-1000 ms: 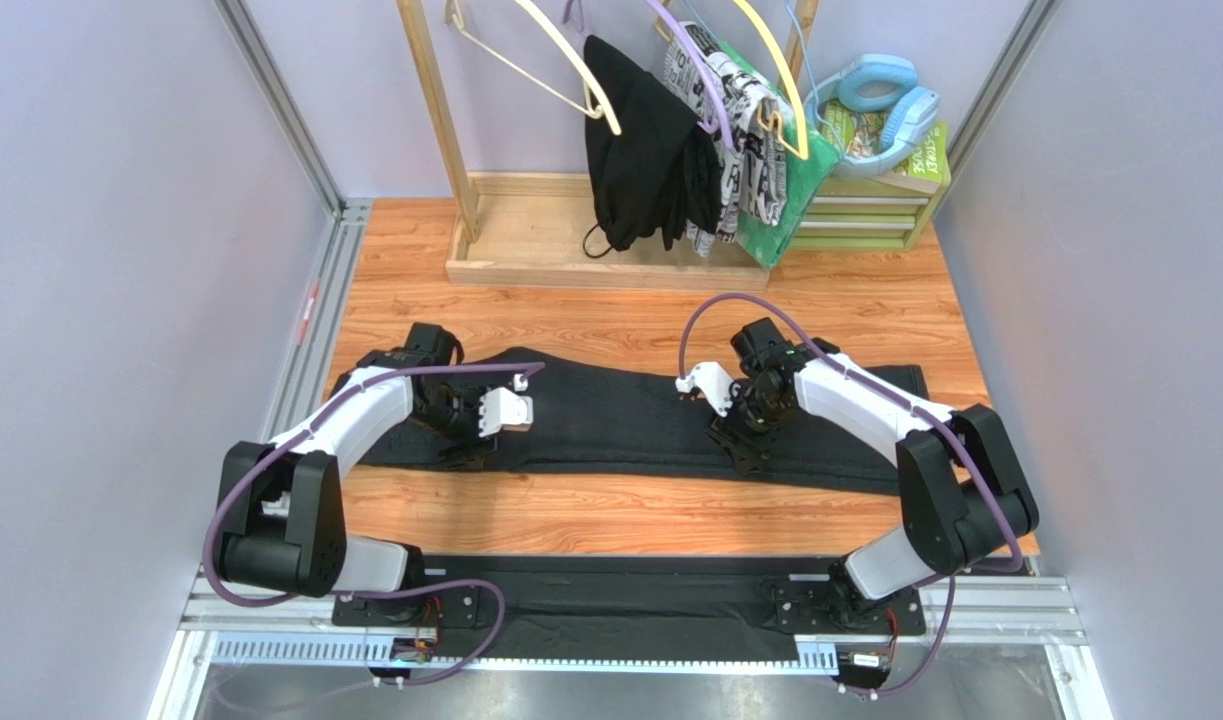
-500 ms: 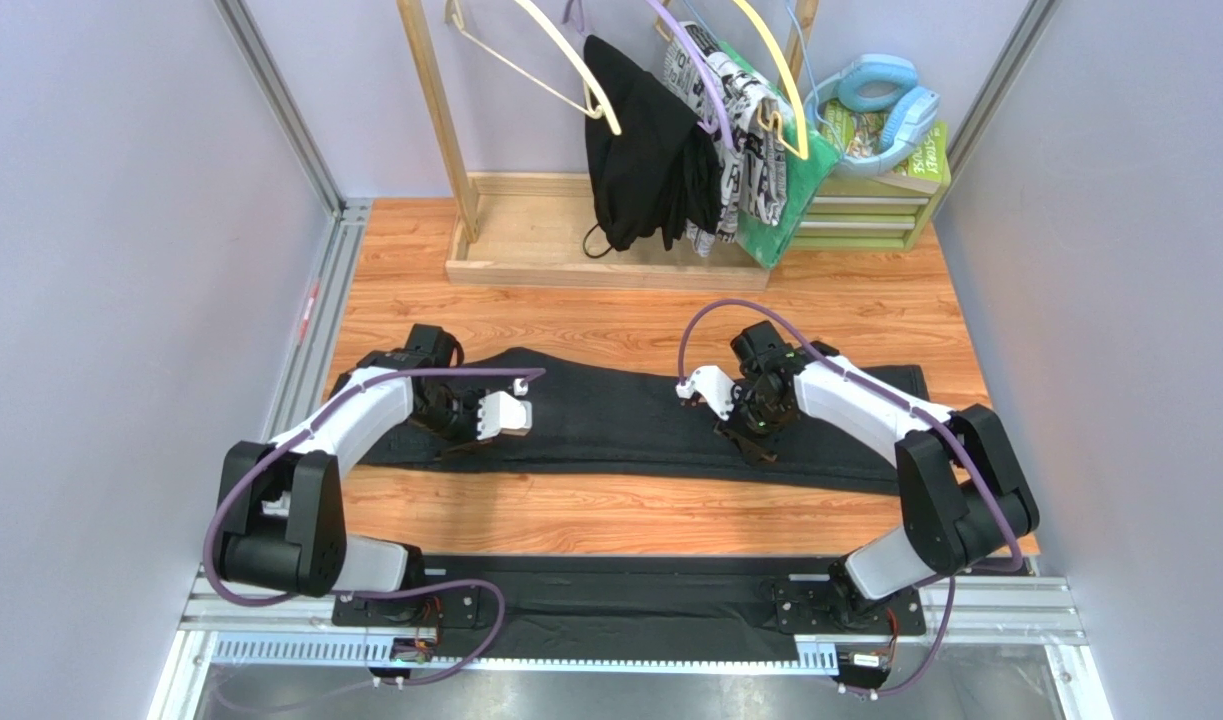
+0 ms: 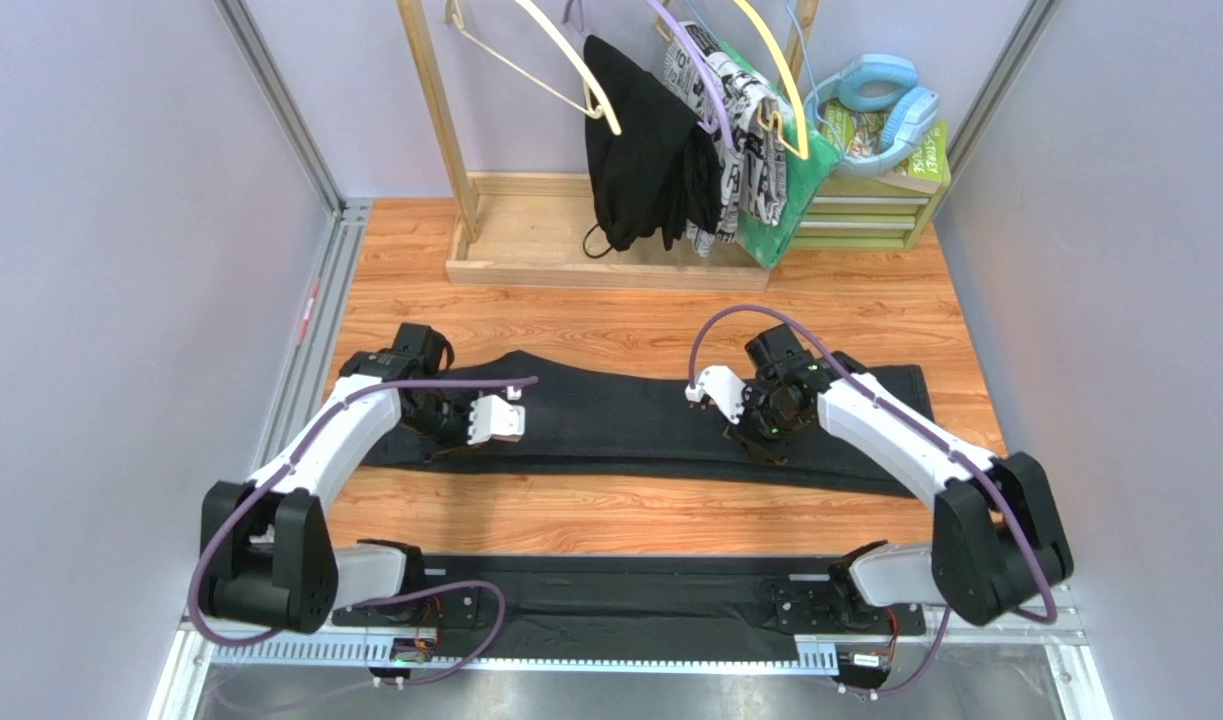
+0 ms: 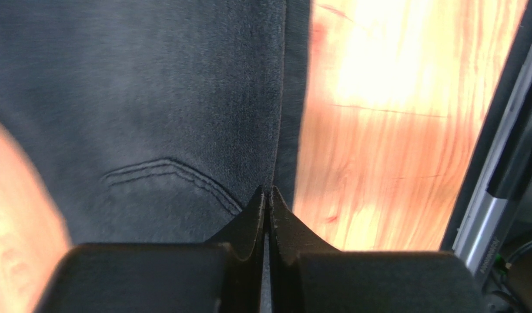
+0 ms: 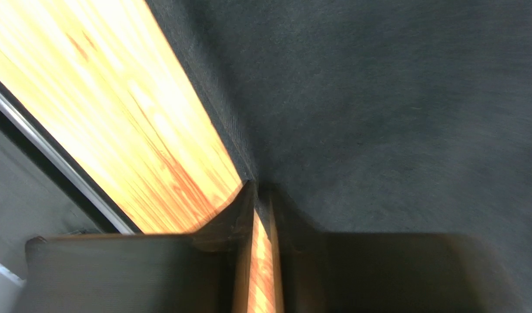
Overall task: Place the trousers on the hanger
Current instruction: Fold the trousers
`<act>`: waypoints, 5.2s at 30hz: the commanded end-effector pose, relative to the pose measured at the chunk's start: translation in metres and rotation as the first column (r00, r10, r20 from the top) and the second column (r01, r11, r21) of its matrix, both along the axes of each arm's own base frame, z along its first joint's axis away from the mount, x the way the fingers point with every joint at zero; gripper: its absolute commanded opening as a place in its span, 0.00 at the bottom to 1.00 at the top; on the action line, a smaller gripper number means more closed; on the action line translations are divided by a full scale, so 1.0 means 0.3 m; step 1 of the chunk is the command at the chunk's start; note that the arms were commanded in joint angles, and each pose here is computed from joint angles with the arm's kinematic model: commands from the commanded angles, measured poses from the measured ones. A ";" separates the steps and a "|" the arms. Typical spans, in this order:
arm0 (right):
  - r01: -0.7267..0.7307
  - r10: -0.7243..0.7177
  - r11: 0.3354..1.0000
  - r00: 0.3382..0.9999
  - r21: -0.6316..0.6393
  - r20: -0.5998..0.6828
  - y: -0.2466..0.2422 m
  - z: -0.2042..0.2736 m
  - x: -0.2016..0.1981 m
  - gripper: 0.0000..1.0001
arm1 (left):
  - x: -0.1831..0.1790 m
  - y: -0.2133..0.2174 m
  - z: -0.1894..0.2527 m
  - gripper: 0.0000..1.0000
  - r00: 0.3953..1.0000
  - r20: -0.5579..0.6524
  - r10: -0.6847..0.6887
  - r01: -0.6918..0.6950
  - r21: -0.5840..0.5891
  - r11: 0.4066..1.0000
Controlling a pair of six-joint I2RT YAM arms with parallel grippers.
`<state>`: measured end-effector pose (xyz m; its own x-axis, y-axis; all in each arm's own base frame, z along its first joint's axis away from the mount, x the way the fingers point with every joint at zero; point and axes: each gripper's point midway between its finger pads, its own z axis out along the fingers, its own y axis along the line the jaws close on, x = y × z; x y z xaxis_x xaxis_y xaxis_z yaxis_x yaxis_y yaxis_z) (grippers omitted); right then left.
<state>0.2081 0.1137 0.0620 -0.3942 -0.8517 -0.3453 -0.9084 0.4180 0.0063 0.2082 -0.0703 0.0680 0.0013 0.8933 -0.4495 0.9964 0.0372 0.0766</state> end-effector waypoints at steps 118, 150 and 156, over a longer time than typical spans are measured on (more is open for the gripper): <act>0.513 -0.414 0.664 0.858 0.544 -0.304 0.921 0.583 0.303 0.00 | 0.209 0.232 -0.109 0.26 -0.104 -0.631 0.769 -0.966 0.248 0.073; 0.552 -0.282 0.618 0.820 0.560 -0.498 1.424 0.540 0.180 0.00 | 0.207 0.219 -0.132 0.00 -0.128 -0.652 0.748 -0.959 0.273 0.073; 0.543 -0.199 0.618 0.807 0.568 -0.556 1.484 0.505 0.156 0.02 | 0.210 0.222 -0.122 0.11 -0.118 -0.652 0.749 -0.963 0.258 0.073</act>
